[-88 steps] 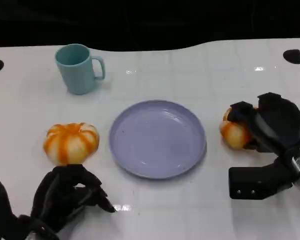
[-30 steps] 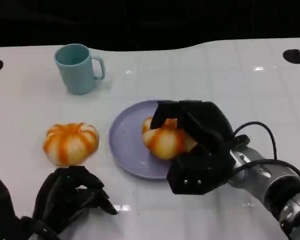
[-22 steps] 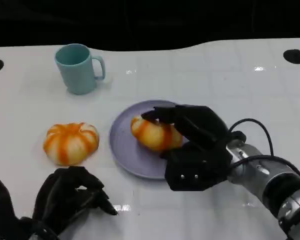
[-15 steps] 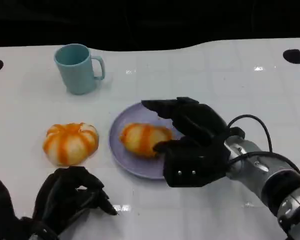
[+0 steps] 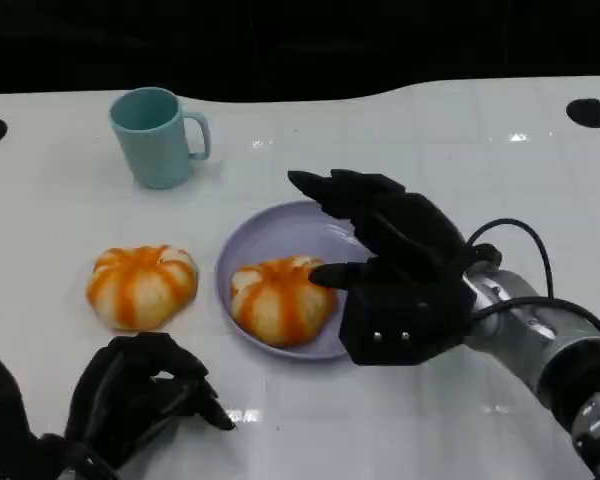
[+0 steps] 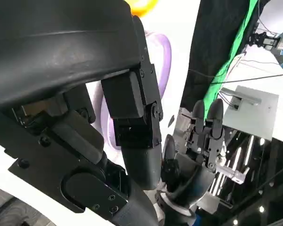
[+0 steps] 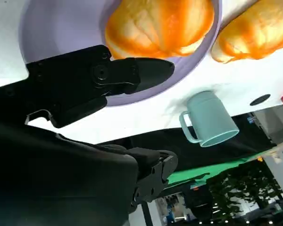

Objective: Grasp the bread from the table and place it into the plate.

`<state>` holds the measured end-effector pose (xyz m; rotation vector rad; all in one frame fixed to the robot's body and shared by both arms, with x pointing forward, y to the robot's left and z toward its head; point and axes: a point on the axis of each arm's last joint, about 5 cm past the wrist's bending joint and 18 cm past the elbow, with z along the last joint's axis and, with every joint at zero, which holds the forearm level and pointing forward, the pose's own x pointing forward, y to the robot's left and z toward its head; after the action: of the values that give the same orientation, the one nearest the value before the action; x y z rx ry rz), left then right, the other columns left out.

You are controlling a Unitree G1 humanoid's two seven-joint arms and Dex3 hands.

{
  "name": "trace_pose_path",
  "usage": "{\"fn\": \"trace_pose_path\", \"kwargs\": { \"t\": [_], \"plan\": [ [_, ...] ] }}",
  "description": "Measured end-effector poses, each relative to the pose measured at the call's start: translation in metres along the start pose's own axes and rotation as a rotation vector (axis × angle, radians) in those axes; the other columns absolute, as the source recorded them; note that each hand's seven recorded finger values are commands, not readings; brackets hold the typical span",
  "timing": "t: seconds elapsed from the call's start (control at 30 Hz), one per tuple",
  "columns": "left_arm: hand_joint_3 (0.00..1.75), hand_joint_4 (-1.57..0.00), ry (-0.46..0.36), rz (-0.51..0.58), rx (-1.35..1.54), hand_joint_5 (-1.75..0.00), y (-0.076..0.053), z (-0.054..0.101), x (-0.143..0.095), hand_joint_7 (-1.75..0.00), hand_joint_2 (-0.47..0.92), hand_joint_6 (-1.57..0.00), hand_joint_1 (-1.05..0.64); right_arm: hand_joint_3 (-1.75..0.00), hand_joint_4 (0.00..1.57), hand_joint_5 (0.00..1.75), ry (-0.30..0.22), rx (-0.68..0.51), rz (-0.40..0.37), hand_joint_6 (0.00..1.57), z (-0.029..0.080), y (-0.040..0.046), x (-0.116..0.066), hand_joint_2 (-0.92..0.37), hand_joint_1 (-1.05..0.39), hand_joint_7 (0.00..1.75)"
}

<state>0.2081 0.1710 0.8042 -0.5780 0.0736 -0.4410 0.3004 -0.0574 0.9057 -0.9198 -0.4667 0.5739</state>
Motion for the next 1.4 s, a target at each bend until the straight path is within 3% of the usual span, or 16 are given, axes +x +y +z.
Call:
{"fn": "trace_pose_path", "kwargs": {
  "t": [0.3, 0.4, 0.57, 0.67, 0.77, 0.9, 1.07, 1.23, 1.4],
  "plan": [
    [0.00, -1.57, 0.002, -0.003, 0.000, -0.60, -0.001, 0.000, 0.000, -0.37, 0.62, -1.57, -1.05, -0.31, 0.18, 0.26, -0.055, 0.006, -0.022, 0.24, -0.010, -0.0067, -0.019, -0.92, -0.80, 0.07],
    [0.00, -1.57, 0.001, -0.004, -0.002, -0.60, -0.001, -0.001, 0.001, -0.36, 0.62, -1.57, -1.05, -0.24, 0.30, 0.36, -0.068, 0.027, -0.042, 0.36, -0.014, -0.0062, -0.029, -0.92, -0.75, 0.11],
    [0.00, -1.57, -0.001, -0.004, -0.002, -0.59, -0.002, -0.001, 0.001, -0.37, 0.63, -1.57, -1.05, -0.23, 0.35, 1.01, -0.105, 0.088, -0.114, 0.60, -0.019, -0.0047, -0.050, -0.92, -0.70, 0.24],
    [0.00, -1.57, -0.004, 0.001, 0.001, -0.60, -0.002, 0.000, 0.001, -0.37, 0.63, -1.57, -1.05, -0.25, 0.37, 1.45, -0.107, 0.142, -0.162, 0.42, -0.022, -0.0053, -0.064, -0.92, -0.65, 1.04],
    [0.00, -1.57, -0.005, 0.002, 0.002, -0.60, -0.002, 0.000, 0.001, -0.38, 0.62, -1.57, -1.05, -0.25, 0.42, 1.60, -0.106, 0.215, -0.196, 0.40, -0.023, -0.0074, -0.079, -0.92, -0.60, 1.36],
    [0.00, -1.57, -0.001, 0.005, -0.006, -0.60, -0.002, 0.000, 0.001, -0.37, 0.61, -1.57, -1.05, -0.26, 0.50, 1.72, -0.102, 0.329, -0.240, 0.44, -0.023, -0.0105, -0.098, -0.92, -0.54, 1.50],
    [0.00, -1.57, 0.002, 0.007, -0.013, -0.60, -0.002, 0.000, 0.001, -0.37, 0.61, -1.57, -1.05, -0.32, 0.63, 1.75, -0.084, 0.491, -0.269, 0.43, -0.022, -0.0157, -0.120, -0.92, -0.50, 1.66],
    [0.00, -1.57, 0.001, 0.008, -0.015, -0.60, -0.002, 0.000, 0.001, -0.37, 0.61, -1.57, -1.05, -0.33, 0.68, 1.75, -0.034, 0.621, -0.270, 0.52, -0.020, -0.0139, -0.139, -0.92, -0.51, 1.53],
    [0.00, -1.57, 0.000, 0.008, -0.015, -0.60, -0.002, 0.000, 0.001, -0.37, 0.61, -1.57, -1.05, -0.31, 0.70, 1.75, 0.046, 0.717, -0.280, 0.52, -0.017, -0.0087, -0.152, -0.92, -0.48, 1.70]
  ]
}}
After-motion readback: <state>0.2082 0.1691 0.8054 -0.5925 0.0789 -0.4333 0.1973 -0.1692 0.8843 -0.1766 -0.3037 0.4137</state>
